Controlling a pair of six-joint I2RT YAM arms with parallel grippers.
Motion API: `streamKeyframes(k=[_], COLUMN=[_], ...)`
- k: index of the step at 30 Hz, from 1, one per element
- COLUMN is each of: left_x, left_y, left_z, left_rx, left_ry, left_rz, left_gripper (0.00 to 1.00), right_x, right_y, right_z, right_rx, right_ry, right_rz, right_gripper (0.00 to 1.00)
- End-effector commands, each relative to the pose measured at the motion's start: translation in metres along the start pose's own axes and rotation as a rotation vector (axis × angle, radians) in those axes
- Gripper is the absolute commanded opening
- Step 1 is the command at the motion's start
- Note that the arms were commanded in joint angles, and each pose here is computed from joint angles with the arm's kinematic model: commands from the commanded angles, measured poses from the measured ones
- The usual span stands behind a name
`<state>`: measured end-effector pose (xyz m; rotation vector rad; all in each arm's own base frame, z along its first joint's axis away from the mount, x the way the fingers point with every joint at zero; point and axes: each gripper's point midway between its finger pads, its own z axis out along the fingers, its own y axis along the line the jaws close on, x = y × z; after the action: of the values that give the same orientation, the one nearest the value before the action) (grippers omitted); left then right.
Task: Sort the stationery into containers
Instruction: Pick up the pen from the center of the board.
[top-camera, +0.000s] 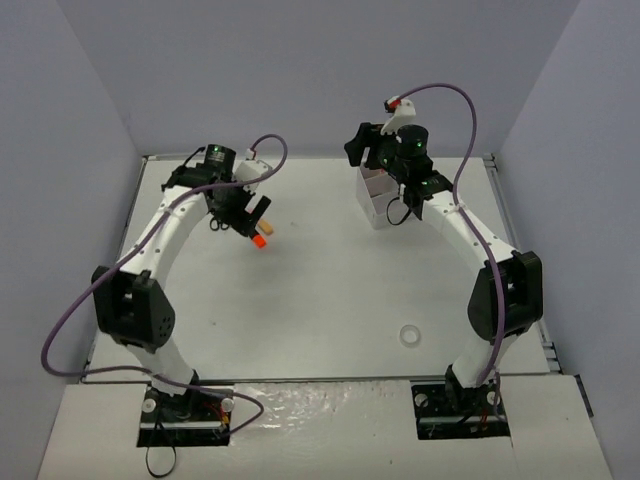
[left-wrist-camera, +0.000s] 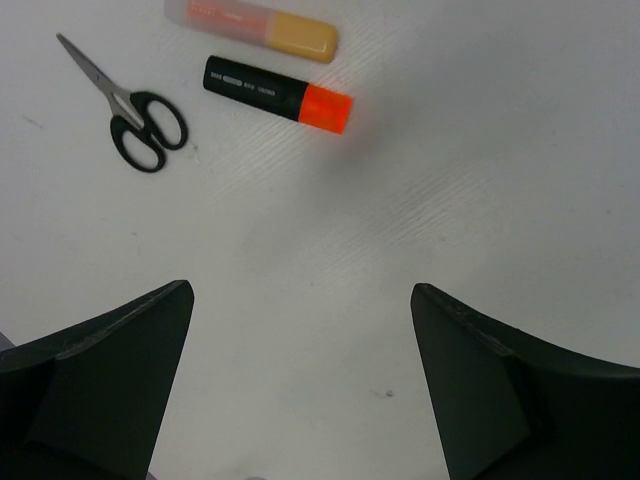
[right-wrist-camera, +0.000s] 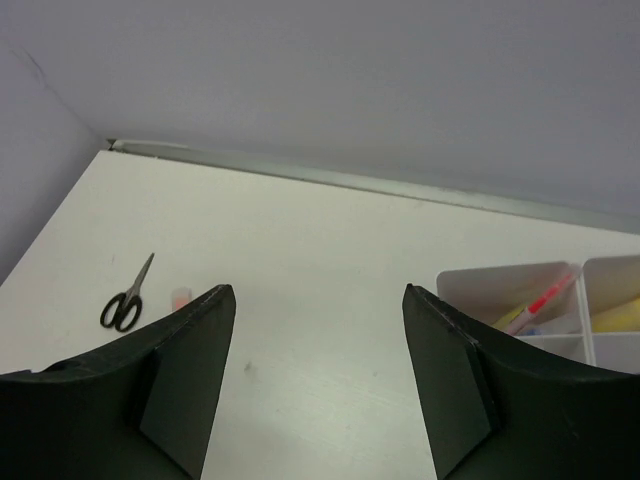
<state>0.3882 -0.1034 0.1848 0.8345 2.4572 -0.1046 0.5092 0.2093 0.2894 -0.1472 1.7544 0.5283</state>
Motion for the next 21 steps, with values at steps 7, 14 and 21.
streamKeyframes(k=[7, 14, 21], left_x=[-0.024, -0.009, 0.004], left_y=[0.044, 0.037, 0.039], left_z=[0.067, 0.099, 0.127], left_rx=[-0.179, -0.270, -0.292], left_ry=[0.014, 0.049, 0.103], left_rz=[-0.484, -0.586, -0.612], left_gripper=[0.88, 0.89, 0.88], right_x=[-0.015, -0.009, -0.014], right_y=[0.020, 0.015, 0.014], right_z=[-0.036, -0.046, -0.050], right_rx=[-0.010, 0.017, 0.022], right_ry=[-0.050, -0.034, -0.041], right_rz=[0.006, -0.027, -0.045], right_gripper=[0.64, 0.65, 0.65])
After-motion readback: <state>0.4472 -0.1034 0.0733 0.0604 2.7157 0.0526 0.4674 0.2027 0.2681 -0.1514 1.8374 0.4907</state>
